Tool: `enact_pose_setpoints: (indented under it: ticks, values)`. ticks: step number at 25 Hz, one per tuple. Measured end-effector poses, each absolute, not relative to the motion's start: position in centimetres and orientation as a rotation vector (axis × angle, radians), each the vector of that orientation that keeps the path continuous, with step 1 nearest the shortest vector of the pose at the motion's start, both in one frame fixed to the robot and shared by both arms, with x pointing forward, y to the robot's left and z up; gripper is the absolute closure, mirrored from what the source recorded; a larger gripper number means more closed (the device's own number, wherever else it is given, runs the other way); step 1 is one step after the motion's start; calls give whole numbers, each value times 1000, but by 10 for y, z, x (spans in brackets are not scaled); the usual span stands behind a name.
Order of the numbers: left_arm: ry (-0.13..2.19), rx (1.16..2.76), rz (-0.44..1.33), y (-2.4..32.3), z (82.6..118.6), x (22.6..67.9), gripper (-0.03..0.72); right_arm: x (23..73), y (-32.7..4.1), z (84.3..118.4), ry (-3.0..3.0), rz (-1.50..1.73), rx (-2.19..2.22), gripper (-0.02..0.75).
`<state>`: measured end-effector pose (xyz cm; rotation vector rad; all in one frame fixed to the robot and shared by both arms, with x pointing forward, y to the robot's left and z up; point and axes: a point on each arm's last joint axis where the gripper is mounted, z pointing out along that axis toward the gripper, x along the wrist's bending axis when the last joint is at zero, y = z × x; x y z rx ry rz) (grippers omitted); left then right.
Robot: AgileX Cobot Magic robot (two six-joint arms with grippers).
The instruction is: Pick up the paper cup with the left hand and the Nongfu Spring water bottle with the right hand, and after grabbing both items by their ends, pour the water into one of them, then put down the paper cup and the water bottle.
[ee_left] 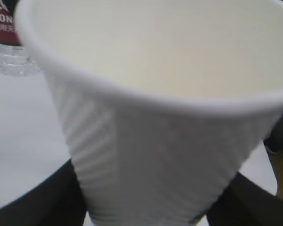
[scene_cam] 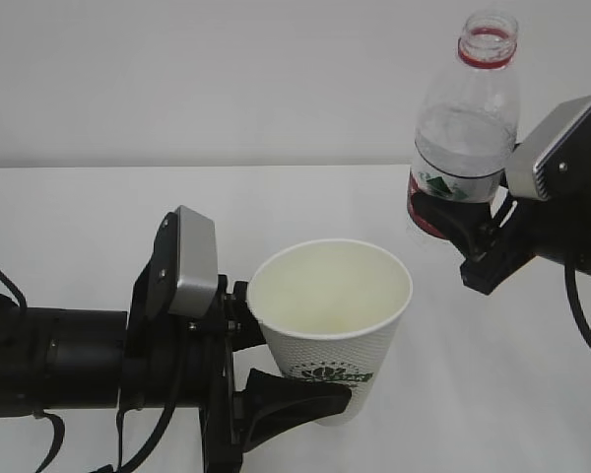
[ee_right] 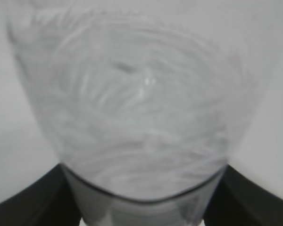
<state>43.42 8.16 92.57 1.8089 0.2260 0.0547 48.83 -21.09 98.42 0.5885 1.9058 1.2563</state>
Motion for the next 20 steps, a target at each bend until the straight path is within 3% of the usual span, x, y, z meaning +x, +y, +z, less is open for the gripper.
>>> enact_pose_setpoints:
  ticks: [20]
  values:
    - [216, 1795, 48, 81, 927, 433, 199, 499, -190, 1001, 1959, 1204, 437, 243]
